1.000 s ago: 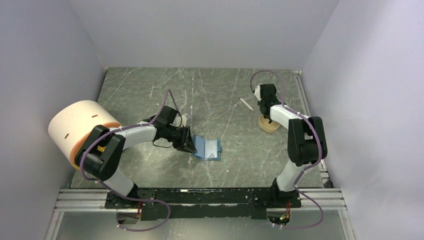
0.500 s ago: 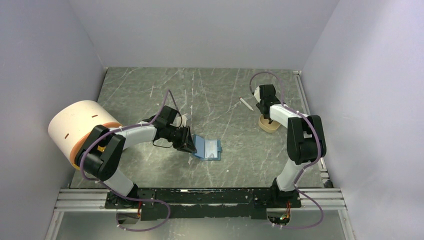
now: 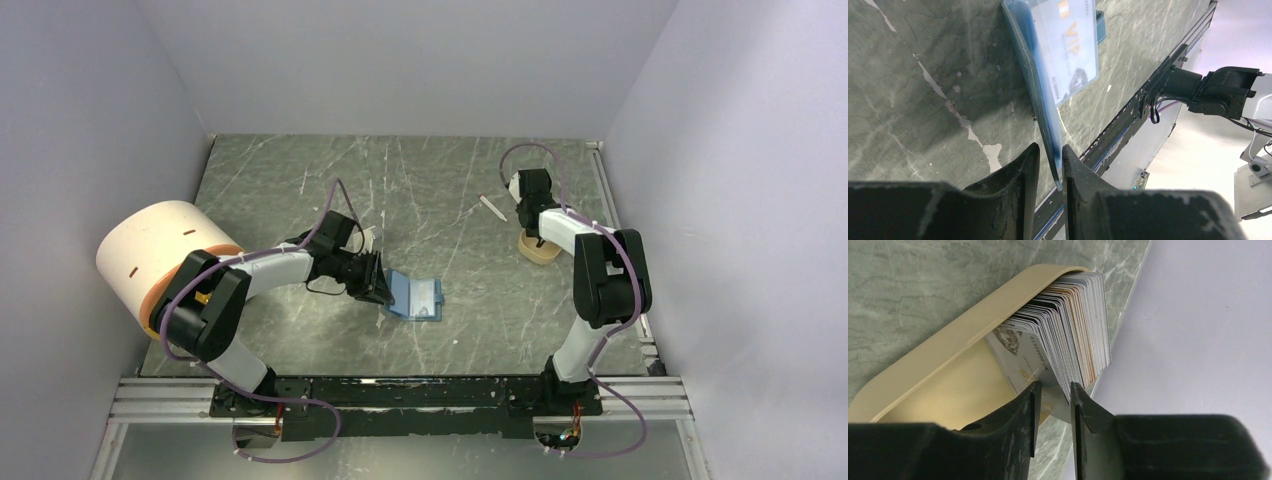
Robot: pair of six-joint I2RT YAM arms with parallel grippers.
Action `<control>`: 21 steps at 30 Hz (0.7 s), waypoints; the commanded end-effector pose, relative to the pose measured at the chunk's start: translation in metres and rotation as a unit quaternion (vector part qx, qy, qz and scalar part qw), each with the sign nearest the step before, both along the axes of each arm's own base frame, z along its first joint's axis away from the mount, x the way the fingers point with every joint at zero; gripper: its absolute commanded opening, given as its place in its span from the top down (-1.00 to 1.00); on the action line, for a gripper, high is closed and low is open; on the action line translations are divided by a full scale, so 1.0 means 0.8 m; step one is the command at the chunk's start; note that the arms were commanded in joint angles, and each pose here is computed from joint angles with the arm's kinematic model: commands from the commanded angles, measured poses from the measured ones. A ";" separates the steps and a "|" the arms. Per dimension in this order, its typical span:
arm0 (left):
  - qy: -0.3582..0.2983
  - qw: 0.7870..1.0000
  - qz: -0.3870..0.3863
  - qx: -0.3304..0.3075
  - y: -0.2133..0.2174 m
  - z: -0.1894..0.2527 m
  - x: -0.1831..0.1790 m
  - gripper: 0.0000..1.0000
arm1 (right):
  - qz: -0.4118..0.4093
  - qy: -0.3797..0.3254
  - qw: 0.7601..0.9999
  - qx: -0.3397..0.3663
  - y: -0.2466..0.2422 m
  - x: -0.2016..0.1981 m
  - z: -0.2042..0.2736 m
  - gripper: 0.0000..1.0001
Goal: Put the credit cards into the card holder
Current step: Pick up the credit card from the storage box.
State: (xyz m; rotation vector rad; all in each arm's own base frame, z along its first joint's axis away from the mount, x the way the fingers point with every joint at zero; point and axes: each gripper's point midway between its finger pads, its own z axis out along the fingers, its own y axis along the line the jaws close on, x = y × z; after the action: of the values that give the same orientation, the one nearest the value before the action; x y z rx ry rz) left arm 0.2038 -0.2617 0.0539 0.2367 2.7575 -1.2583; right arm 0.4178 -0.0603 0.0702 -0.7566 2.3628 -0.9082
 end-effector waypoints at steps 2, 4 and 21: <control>-0.004 1.000 -0.009 -0.018 -0.002 0.004 -0.003 0.44 | -0.005 -0.032 0.999 0.007 -0.004 0.008 0.028 0.46; -0.004 1.000 -0.008 -0.017 -0.001 0.004 -0.003 0.44 | -0.006 -0.032 0.999 0.008 -0.004 0.007 0.030 0.53; 0.003 1.000 -0.003 -0.011 0.000 -0.001 -0.002 0.45 | 0.015 0.037 0.994 0.102 0.055 -0.035 0.031 1.00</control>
State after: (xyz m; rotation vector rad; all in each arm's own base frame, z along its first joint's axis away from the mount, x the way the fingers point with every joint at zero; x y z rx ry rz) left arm 0.2007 -0.2608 0.0516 0.2356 2.7633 -1.2648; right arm 0.3981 -0.0327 0.0795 -0.7749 2.4407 -0.6994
